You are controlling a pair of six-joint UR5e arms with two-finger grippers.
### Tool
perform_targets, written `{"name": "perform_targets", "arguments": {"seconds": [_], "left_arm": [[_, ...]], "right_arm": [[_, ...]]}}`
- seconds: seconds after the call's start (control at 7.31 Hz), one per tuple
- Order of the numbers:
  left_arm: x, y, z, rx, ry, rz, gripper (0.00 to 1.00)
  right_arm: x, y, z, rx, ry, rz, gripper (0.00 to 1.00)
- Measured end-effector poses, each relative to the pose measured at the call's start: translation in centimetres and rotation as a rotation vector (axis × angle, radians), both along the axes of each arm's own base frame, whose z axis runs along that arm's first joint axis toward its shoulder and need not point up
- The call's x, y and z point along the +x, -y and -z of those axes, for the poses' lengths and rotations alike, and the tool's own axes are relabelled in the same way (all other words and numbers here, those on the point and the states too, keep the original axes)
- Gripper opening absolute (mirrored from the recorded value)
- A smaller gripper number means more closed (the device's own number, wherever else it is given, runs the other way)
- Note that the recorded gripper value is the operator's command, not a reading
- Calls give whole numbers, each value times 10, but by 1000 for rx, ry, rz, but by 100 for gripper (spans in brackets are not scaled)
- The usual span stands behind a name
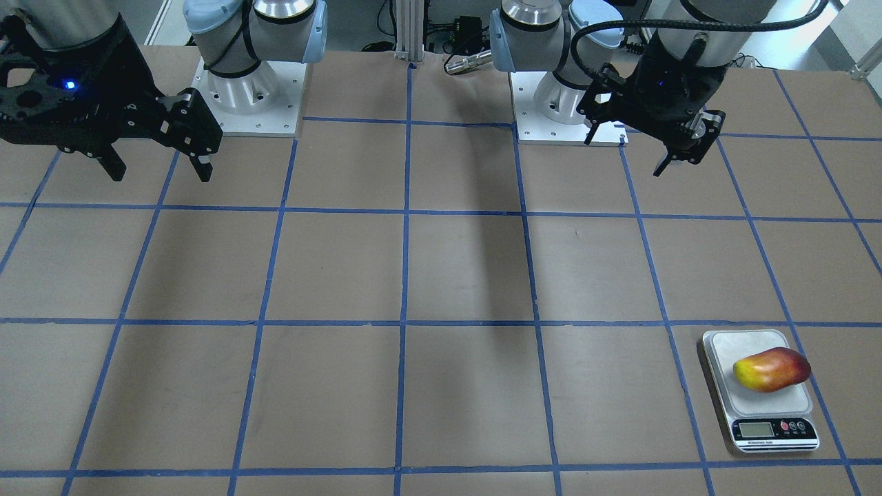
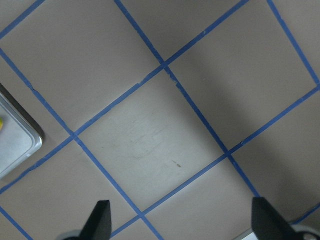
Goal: Weigh mango
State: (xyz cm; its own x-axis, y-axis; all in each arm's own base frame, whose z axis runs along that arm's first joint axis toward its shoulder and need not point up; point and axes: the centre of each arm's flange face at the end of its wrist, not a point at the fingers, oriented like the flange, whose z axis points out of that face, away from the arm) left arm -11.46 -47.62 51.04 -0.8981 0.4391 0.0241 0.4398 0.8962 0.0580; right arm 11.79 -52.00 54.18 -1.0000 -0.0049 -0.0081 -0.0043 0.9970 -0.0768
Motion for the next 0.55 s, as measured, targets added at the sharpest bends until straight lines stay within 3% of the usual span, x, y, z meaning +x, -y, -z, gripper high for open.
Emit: {"name": "perform_targets", "arguments": {"seconds": [0.27, 0.55], "left_arm": [[-26, -4, -1, -10, 12, -232, 100], [-36, 1, -7, -57, -5, -398, 100]], "right_arm": [[0, 0, 0, 0, 0, 0, 100], [0, 0, 0, 0, 0, 0, 100]]}}
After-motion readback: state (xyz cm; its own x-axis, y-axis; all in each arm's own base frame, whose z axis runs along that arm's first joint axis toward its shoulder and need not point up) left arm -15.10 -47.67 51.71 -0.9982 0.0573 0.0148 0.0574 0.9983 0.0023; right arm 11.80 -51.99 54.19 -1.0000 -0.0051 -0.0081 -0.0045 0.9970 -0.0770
